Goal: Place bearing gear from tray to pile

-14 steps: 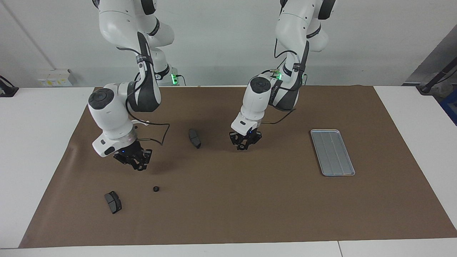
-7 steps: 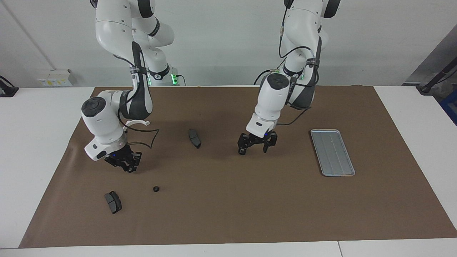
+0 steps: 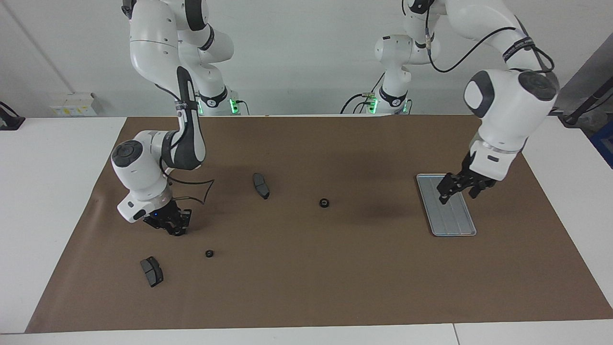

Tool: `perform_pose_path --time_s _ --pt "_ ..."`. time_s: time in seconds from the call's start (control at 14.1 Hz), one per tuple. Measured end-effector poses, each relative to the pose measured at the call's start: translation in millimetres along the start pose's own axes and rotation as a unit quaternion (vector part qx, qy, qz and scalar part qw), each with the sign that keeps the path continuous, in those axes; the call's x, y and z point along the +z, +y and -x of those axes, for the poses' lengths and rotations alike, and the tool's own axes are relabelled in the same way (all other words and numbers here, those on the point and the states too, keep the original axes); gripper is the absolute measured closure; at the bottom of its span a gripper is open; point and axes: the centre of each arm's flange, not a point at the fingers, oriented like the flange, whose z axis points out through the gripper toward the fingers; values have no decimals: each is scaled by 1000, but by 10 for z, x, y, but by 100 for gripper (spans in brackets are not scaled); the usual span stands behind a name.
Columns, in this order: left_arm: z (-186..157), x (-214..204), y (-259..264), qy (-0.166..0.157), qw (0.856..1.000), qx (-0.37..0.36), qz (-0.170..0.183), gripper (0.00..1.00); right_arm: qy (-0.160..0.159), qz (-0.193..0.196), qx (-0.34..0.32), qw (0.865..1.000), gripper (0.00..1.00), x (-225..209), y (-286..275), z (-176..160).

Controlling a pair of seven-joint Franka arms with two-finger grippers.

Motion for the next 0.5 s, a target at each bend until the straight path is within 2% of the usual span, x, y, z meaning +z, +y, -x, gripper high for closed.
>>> perform_pose_path --time_s 0.28,0.5 --pt "163 -532 -412 -35 999 31 -20 0 4 -22 -6 1000 1 -380 -399 -122" --pt "330 -806 -341 -42 998 42 -27 0 4 -54 32 998 0 -777 -1228 -214"
